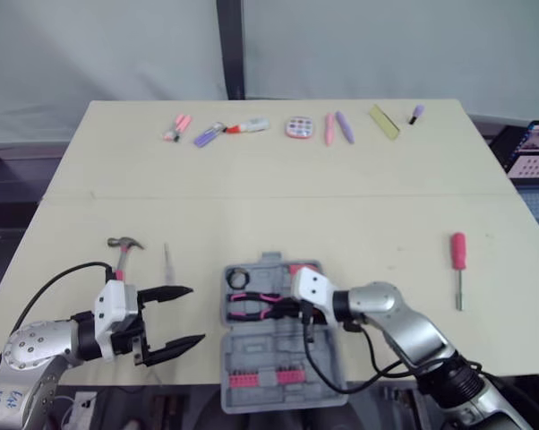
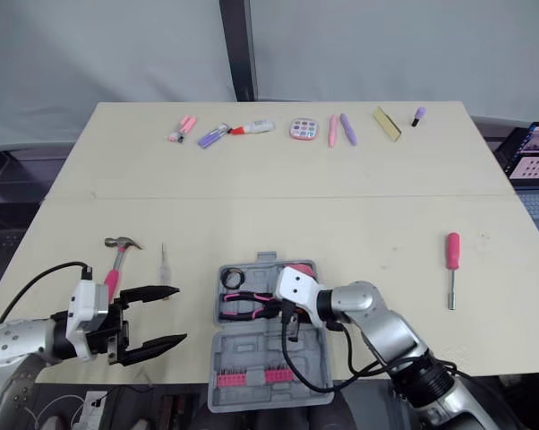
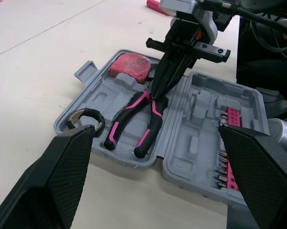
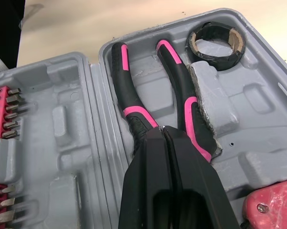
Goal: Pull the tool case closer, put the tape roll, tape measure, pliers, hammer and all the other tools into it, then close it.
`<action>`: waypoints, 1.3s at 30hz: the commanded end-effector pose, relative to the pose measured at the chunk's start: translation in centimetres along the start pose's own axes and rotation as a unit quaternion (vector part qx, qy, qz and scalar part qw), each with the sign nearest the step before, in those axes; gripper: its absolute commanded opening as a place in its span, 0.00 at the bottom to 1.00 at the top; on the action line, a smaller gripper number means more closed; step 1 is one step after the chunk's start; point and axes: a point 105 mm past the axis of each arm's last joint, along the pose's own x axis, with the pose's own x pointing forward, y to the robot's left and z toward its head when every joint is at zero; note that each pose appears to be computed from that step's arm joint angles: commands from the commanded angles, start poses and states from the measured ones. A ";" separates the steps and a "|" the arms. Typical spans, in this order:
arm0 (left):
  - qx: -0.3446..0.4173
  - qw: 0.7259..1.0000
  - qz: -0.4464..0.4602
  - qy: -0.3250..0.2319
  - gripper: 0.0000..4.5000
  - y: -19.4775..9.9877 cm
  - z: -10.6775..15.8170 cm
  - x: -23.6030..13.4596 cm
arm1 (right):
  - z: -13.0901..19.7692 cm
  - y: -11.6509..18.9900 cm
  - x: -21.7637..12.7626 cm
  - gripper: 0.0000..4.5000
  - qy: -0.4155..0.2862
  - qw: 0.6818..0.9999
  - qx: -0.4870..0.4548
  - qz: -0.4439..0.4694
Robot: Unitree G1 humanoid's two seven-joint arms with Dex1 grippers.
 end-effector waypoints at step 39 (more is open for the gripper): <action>0.008 1.000 -0.002 -0.008 1.00 -0.3 0.7 0.6 | -1.2 0.8 0.3 0.01 -0.071 0.994 0.078 -0.023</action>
